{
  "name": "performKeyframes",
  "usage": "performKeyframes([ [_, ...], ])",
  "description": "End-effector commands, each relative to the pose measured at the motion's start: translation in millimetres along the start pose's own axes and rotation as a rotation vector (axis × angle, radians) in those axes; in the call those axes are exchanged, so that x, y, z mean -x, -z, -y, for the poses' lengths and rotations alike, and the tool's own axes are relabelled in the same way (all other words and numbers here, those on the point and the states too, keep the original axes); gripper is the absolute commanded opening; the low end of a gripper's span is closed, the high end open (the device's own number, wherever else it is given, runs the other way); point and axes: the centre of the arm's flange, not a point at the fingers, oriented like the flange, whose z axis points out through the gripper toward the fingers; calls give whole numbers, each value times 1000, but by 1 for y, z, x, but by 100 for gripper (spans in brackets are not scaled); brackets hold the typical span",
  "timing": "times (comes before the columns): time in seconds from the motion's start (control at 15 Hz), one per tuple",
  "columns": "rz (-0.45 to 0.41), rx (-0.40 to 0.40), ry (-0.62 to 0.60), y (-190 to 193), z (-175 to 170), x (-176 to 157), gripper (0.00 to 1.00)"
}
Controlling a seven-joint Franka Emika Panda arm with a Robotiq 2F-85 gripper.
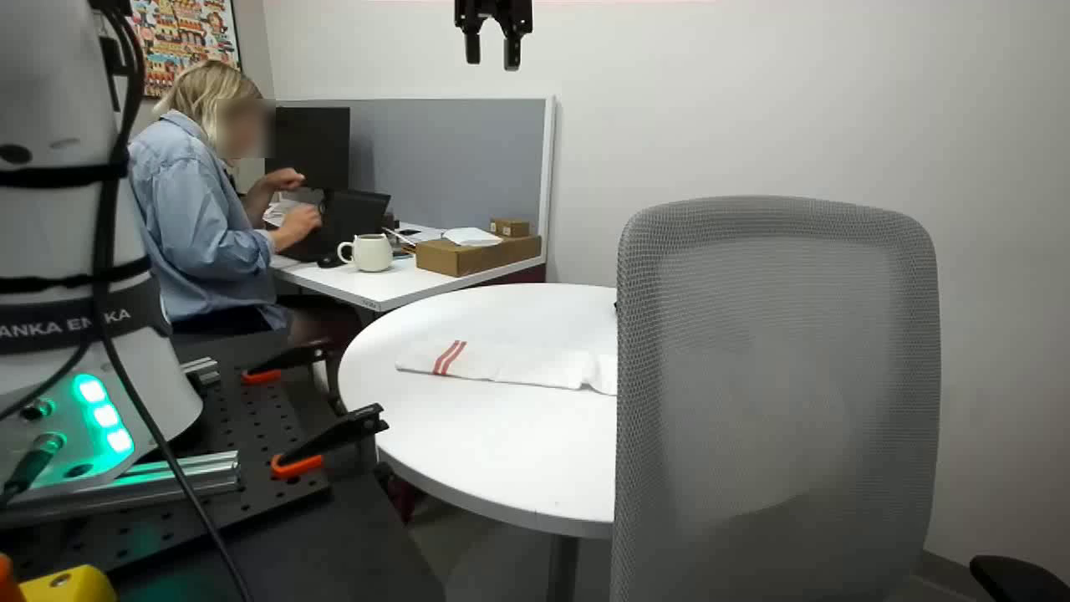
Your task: Fold the towel in three
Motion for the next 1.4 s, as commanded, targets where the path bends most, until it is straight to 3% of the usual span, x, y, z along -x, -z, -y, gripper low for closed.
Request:
performKeyframes([
  [0.0, 0, 0, 0, 0, 0, 0, 100],
  [0.6, 0, 0, 0, 0, 0, 0, 100],
  [0.67, 44, -21, 102, -8, 7, 2, 100],
  [0.73, 105, 20, 143, -19, 17, 4, 100],
  [1.07, 290, 21, 332, -88, 83, 18, 100],
  [1.33, 434, 91, 475, -159, 138, 31, 100],
])
